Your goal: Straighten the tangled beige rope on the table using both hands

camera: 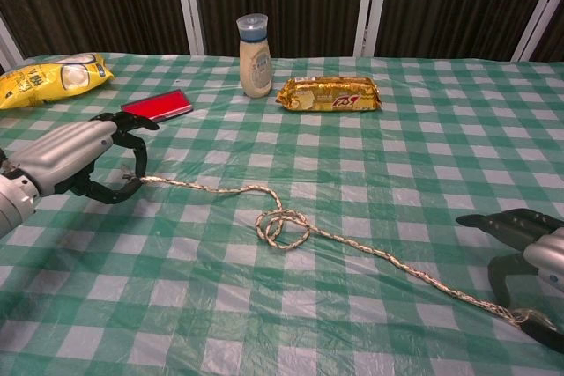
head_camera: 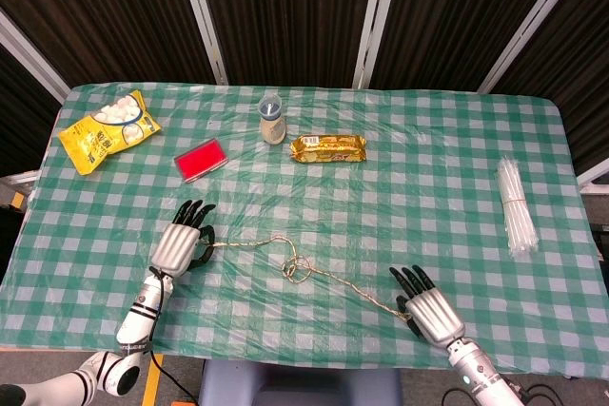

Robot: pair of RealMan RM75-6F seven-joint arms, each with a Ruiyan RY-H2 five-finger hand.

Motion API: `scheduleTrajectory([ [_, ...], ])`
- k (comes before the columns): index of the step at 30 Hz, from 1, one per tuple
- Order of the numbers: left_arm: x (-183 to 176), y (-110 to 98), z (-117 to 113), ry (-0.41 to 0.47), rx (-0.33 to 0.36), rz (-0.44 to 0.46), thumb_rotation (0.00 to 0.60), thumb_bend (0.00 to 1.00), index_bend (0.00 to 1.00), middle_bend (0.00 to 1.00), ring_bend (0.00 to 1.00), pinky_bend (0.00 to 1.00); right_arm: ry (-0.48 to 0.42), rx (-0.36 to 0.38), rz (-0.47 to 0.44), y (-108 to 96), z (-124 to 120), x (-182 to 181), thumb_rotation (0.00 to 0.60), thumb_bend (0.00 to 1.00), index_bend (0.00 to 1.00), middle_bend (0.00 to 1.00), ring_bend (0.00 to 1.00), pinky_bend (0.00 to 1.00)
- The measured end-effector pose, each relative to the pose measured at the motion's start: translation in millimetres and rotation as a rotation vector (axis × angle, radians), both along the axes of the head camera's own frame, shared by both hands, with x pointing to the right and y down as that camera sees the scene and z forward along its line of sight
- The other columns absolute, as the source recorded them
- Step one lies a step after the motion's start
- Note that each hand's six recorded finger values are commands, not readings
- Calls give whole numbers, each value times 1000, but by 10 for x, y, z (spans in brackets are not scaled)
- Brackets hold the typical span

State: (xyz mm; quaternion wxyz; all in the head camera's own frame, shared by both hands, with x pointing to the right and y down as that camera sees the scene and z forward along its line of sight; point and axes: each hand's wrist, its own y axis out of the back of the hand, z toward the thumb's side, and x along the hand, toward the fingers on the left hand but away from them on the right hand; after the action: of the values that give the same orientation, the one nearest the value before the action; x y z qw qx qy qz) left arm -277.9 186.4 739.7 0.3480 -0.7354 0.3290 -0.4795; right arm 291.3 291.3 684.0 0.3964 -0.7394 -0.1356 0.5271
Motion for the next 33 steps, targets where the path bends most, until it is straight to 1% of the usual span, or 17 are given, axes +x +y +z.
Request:
scheduleTrajectory([
  [2, -3, -4, -3, -1, 1, 0, 600, 460, 627, 105, 0, 7, 3, -5, -2, 6, 9, -3, 600, 429, 618, 3, 0, 0],
  [3, -8, -6, -3, -2, 1, -1, 600, 459, 627, 105, 0, 7, 5, -6, -3, 9, 13, -4, 600, 429, 642, 11, 0, 0],
  [6, -23, -10, -3, -3, 0, -5, 600, 459, 627, 106, 0, 7, 8, 0, -7, 7, 14, -11, 600, 429, 728, 64, 0, 0],
  [8, -33, -10, -4, -3, 1, -7, 600, 459, 628, 106, 0, 7, 12, 3, -7, 9, 16, -8, 600, 429, 765, 96, 0, 0],
  [12, -52, -14, -6, -6, 2, -10, 600, 458, 629, 106, 0, 8, 23, -2, -6, 9, 23, 9, 600, 449, 791, 129, 0, 0],
  [16, -76, -33, -22, -9, 11, -15, 600, 458, 629, 106, 0, 8, 14, 17, 10, -38, -25, 19, 600, 461, 803, 146, 0, 0],
  [20, -110, -64, -37, -13, 18, -22, 600, 460, 629, 106, 0, 7, -2, 56, 43, -150, -130, 63, 600, 486, 803, 148, 0, 0],
  [24, -166, -126, -74, -18, 36, -35, 600, 460, 629, 106, 0, 7, -18, 99, 81, -291, -242, 116, 600, 538, 803, 153, 0, 0],
  [29, -262, -226, -126, -28, 60, -53, 600, 460, 628, 107, 0, 8, -46, 158, 124, -502, -394, 146, 600, 544, 803, 153, 0, 0],
  [33, -414, -367, -189, -51, 94, -77, 600, 459, 627, 111, 0, 7, -62, 197, 155, -688, -485, 160, 600, 543, 803, 154, 0, 0],
])
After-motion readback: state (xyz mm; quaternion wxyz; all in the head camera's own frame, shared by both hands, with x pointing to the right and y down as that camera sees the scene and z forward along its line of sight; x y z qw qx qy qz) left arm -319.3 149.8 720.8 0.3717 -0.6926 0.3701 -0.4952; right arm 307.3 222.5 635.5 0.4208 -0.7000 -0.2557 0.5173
